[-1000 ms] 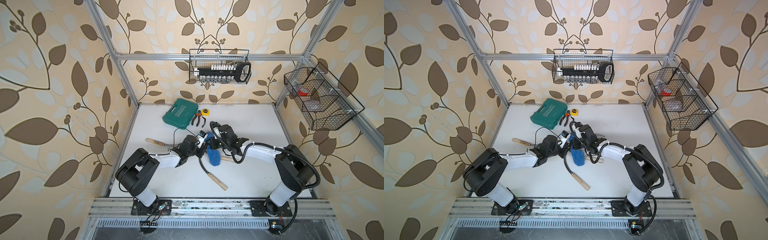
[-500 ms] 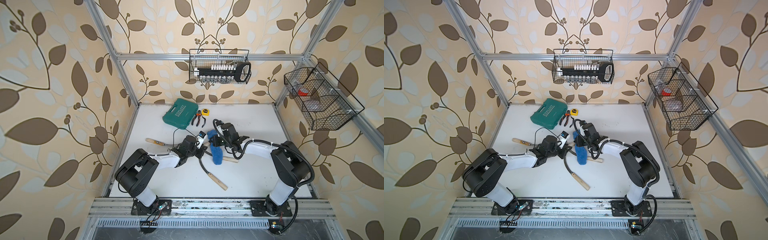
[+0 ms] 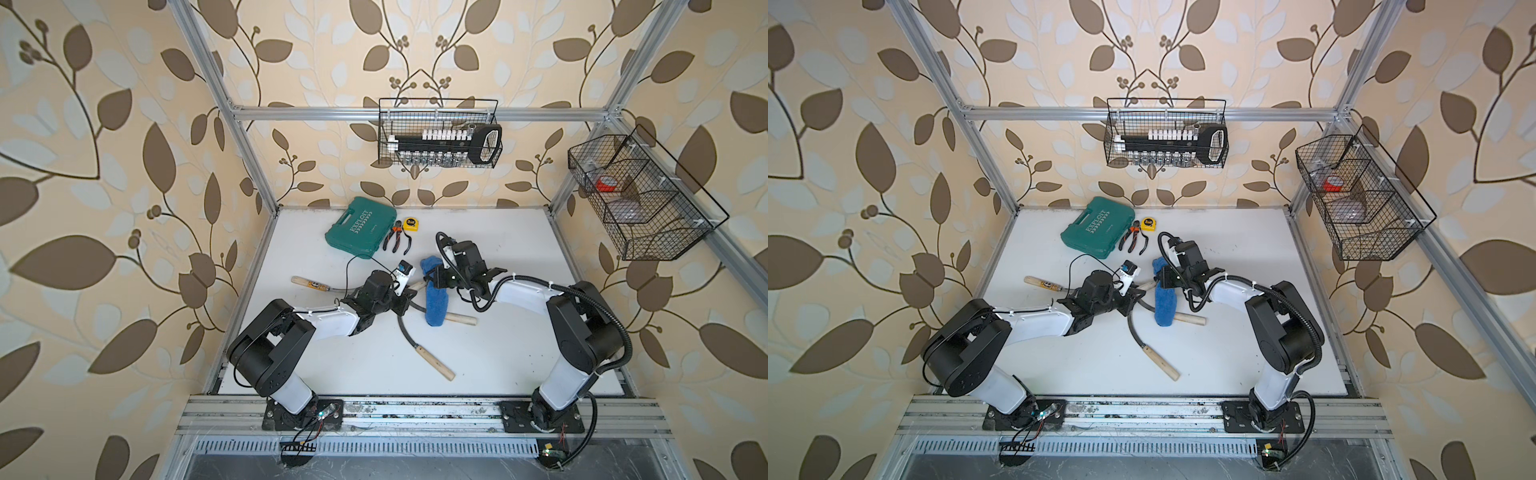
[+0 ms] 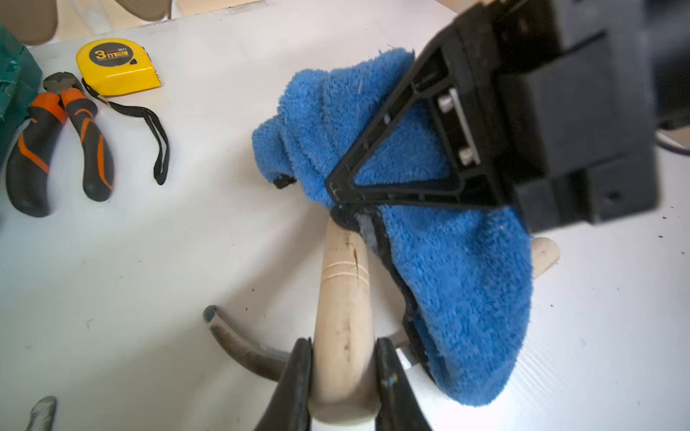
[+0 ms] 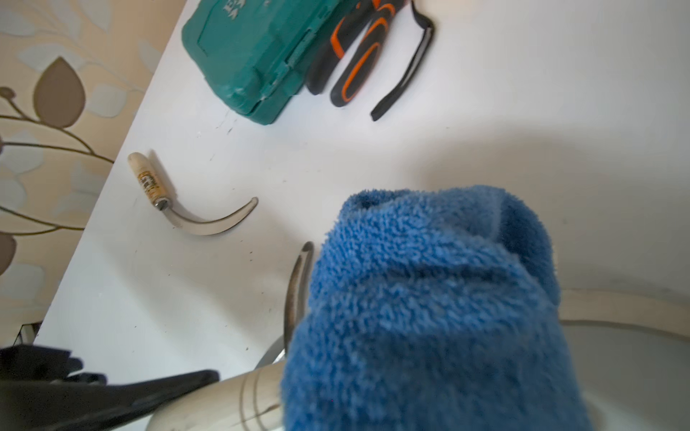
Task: Wipe small sickles with rags
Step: Wipe the small sickle.
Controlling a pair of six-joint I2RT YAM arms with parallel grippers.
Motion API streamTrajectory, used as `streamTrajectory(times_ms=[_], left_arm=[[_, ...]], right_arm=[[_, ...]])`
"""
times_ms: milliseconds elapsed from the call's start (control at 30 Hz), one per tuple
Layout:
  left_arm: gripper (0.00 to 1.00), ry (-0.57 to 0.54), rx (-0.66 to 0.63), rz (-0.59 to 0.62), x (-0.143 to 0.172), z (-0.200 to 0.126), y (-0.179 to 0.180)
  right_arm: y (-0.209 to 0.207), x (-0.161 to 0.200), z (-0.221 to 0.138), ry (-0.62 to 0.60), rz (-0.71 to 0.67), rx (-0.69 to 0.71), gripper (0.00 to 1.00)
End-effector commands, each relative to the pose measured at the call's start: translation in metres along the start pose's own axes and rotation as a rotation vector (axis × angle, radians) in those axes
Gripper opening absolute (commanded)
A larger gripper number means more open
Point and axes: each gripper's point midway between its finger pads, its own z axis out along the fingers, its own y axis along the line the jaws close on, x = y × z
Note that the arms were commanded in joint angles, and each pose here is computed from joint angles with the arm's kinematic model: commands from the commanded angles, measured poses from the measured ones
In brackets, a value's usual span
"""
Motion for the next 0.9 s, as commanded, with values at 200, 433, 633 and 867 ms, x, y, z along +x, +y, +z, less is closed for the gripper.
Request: streamTrajectory(times_ms=[200,433,633,867], left_arm=[[0.0,-0.187,-0.045,0.112,-0.045,-0.008,-0.002],[0.0,-0.204,-0.109,0.176,-0.044,-0.006,-0.001],[0.0,-0.242,-0.148,0.283,-0.038,-0.01,-0.011],[0.0,-0.213,-0.227,0.412,-0.024,0.01,-0.017]], right_arm=[[-0.002,-0.043,-0.066,-0.111,-0.009,0.105,0.0],[-0.076,-0.057,-0.131,-0.252,0.128,0.493,0.0],[-0.127,-0.052,-0.135,-0.195,0.192,0.678,0.0],[-0.159,-0.051,-0.093,-0.067,0.213,0.713,0.0]])
